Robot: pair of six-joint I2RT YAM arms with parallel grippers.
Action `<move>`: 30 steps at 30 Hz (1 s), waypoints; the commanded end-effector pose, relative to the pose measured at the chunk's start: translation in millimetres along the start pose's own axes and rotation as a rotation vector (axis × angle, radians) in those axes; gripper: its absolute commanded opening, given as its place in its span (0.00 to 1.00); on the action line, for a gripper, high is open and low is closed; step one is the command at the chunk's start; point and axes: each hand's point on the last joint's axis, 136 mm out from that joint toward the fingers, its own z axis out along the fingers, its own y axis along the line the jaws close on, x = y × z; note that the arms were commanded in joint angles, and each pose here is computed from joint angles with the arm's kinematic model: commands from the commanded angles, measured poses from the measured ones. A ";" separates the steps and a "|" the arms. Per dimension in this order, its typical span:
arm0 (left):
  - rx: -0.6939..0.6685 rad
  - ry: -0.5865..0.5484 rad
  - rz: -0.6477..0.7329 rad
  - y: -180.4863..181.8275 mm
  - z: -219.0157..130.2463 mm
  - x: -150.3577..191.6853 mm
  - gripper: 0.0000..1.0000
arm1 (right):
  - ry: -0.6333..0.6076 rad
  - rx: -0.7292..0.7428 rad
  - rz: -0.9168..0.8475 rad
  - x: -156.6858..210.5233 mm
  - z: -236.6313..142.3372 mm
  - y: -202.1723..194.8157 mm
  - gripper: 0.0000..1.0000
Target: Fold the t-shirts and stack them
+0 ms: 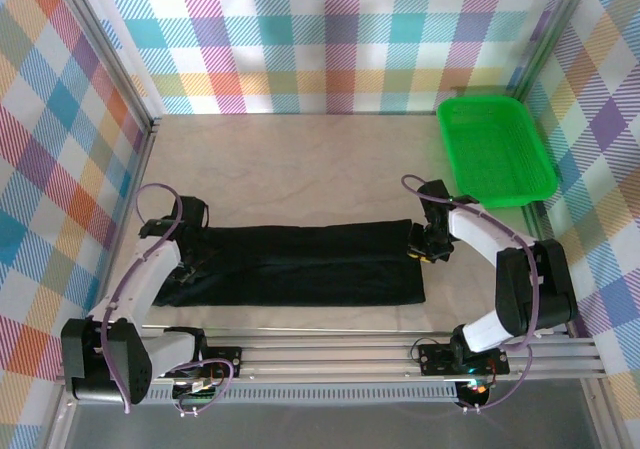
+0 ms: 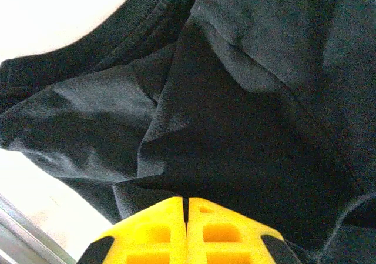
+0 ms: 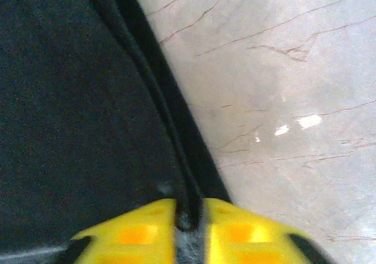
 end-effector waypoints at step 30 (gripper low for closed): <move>0.250 0.088 -0.150 -43.5 80.4 -162.7 0.38 | 0.105 0.087 0.077 -52.2 41.6 41.8 0.34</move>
